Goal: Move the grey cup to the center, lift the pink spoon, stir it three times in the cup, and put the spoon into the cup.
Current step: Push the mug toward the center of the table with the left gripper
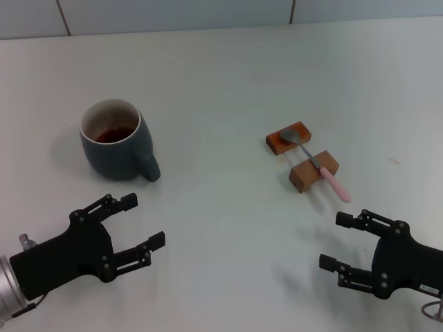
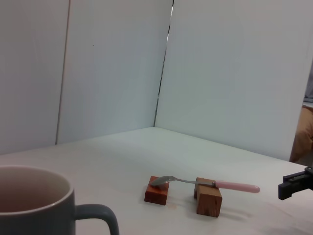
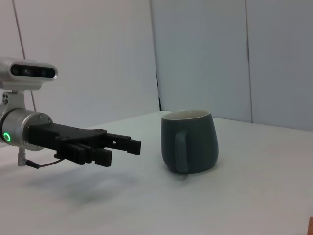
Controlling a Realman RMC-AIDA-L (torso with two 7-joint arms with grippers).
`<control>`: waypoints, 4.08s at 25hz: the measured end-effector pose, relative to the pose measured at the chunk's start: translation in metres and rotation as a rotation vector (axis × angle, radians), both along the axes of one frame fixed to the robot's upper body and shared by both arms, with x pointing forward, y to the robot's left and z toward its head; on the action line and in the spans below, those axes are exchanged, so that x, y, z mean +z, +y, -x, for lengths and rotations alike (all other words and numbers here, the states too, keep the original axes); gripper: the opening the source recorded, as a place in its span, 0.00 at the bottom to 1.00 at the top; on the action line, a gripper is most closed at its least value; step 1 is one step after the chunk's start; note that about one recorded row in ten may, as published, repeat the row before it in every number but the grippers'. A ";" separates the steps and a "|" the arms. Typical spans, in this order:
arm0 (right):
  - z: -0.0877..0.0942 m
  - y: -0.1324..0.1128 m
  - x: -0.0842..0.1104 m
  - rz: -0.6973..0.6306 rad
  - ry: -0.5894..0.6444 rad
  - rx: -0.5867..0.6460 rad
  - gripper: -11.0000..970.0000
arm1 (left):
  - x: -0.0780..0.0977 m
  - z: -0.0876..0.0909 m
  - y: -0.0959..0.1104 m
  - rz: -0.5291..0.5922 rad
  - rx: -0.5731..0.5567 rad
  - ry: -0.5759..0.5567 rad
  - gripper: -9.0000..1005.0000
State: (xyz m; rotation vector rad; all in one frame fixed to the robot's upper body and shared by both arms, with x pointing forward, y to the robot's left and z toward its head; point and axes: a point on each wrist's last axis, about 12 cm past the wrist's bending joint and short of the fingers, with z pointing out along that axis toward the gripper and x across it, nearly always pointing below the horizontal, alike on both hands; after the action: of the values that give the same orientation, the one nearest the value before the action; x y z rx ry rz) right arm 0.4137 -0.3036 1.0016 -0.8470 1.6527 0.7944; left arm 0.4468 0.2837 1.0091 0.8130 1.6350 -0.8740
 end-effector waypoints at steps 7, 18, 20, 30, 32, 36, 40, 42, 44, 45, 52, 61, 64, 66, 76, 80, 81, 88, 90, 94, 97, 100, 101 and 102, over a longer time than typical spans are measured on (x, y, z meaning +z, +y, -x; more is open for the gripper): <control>0.000 0.000 0.000 -0.002 -0.002 0.003 0.80 | 0.000 0.000 0.000 0.001 0.000 0.000 0.85; -0.003 0.002 0.001 -0.004 0.002 0.013 0.80 | -0.001 -0.001 0.000 -0.005 0.000 0.002 0.85; -0.004 0.002 0.001 -0.002 0.007 0.016 0.80 | -0.002 -0.002 -0.001 -0.021 -0.003 0.007 0.83; -0.004 0.002 0.001 0.000 0.011 0.016 0.80 | -0.002 -0.004 -0.001 -0.025 0.005 0.008 0.53; -0.005 0.002 0.001 0.001 0.009 0.018 0.80 | -0.002 -0.004 -0.001 -0.023 0.009 0.006 0.39; -0.007 0.003 0.002 0.002 0.005 0.021 0.80 | -0.001 -0.006 -0.001 -0.017 0.017 0.002 0.16; -0.008 0.003 0.002 0.003 0.004 0.022 0.80 | 0.001 -0.007 0.000 0.002 0.039 -0.010 0.07; -0.008 0.002 0.002 0.003 0.003 0.021 0.80 | 0.003 -0.008 0.001 0.024 0.057 -0.019 0.03; -0.008 0.002 0.002 0.003 0.003 0.020 0.80 | 0.006 -0.009 0.002 0.044 0.075 -0.029 0.01; -0.008 0.002 0.002 0.003 0.003 0.020 0.80 | 0.012 -0.012 0.007 0.090 0.134 -0.062 0.01; -0.007 0.003 0.002 0.000 0.004 0.015 0.80 | 0.027 -0.028 0.037 0.151 0.485 -0.251 0.01; -0.007 0.004 0.002 -0.002 0.005 0.017 0.80 | 0.019 -0.059 0.046 -0.218 0.638 -0.436 0.01; -0.007 0.004 0.002 -0.003 0.004 0.017 0.80 | 0.016 -0.065 0.040 -0.330 0.602 -0.489 0.01; -0.007 0.004 0.002 -0.003 0.003 0.019 0.80 | 0.012 -0.072 0.033 -0.457 0.528 -0.536 0.01; -0.007 0.004 0.003 -0.006 0.001 0.024 0.80 | 0.006 -0.088 0.021 -0.634 0.343 -0.564 0.02; -0.007 0.004 0.003 -0.007 0.001 0.024 0.80 | 0.006 -0.092 0.018 -0.659 0.310 -0.566 0.02; -0.007 0.004 0.003 -0.007 0.001 0.025 0.80 | 0.006 -0.092 0.018 -0.659 0.310 -0.566 0.02; -0.007 0.005 0.003 -0.007 0.001 0.025 0.80 | 0.008 -0.098 0.006 -0.681 0.198 -0.600 0.02; -0.007 0.005 0.003 -0.006 0.001 0.026 0.80 | 0.008 -0.099 0.004 -0.682 0.184 -0.605 0.02; -0.007 0.005 0.003 -0.007 0.001 0.027 0.80 | 0.007 -0.097 -0.003 -0.667 0.150 -0.612 0.02; -0.007 0.005 0.003 -0.007 0.001 0.026 0.80 | 0.005 -0.095 -0.010 -0.650 0.131 -0.610 0.02; -0.007 0.005 0.003 -0.008 0.001 0.026 0.80 | 0.002 -0.091 -0.020 -0.611 0.119 -0.600 0.02; -0.007 0.005 0.003 -0.008 0.001 0.027 0.80 | 0.002 -0.090 -0.027 -0.587 0.111 -0.596 0.02; -0.007 0.005 0.003 -0.008 0.001 0.027 0.80 | 0.002 -0.090 -0.027 -0.587 0.111 -0.596 0.02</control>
State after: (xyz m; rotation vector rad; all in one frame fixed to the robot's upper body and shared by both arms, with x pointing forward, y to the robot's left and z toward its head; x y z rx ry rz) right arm 0.4207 -0.2990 1.0043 -0.8650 1.6414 0.8192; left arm 0.5369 0.2564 1.0109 1.2279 1.3746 -0.0270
